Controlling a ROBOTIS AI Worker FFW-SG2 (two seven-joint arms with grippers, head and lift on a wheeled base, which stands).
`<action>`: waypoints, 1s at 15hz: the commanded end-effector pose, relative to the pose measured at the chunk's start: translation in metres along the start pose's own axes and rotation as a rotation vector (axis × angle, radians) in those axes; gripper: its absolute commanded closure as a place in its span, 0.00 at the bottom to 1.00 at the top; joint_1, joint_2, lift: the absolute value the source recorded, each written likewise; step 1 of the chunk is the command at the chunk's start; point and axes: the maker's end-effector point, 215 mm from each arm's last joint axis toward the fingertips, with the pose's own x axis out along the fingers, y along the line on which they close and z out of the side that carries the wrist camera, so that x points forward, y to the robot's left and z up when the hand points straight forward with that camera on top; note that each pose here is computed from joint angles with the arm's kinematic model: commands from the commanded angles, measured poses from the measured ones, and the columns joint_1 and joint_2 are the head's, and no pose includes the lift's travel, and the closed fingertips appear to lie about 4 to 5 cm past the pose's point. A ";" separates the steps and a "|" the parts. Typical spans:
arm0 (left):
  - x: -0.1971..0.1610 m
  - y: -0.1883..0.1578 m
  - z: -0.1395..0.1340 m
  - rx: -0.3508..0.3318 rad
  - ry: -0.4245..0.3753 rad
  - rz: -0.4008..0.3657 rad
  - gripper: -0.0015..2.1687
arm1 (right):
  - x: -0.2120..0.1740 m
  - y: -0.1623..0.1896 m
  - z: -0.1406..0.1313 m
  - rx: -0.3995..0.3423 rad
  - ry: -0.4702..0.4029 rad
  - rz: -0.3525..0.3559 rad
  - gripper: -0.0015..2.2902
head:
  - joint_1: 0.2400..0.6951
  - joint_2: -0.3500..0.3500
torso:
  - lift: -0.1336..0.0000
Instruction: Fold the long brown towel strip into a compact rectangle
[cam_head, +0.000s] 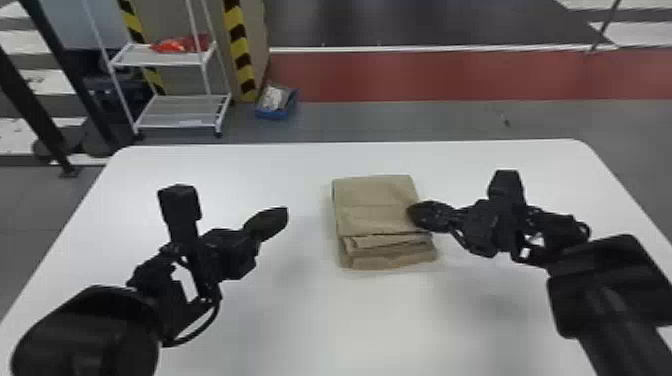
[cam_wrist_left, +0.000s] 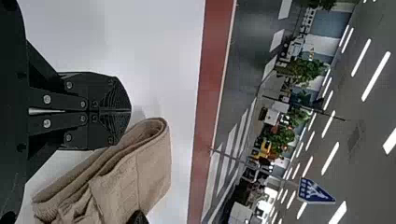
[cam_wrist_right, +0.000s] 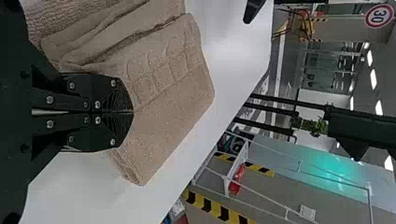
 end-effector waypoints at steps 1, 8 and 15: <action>0.000 -0.001 -0.001 0.000 0.001 -0.002 0.95 | -0.008 0.000 -0.013 0.023 0.008 -0.015 0.86 | 1.00 0.54 | 0.04; 0.002 -0.004 -0.002 -0.001 0.004 -0.005 0.95 | -0.040 -0.005 0.007 -0.014 -0.143 -0.084 0.75 | 1.00 0.50 | 0.04; 0.002 -0.004 0.016 0.081 -0.053 0.033 0.73 | -0.082 -0.009 0.091 -0.048 -0.347 -0.171 0.01 | 1.00 0.50 | 0.04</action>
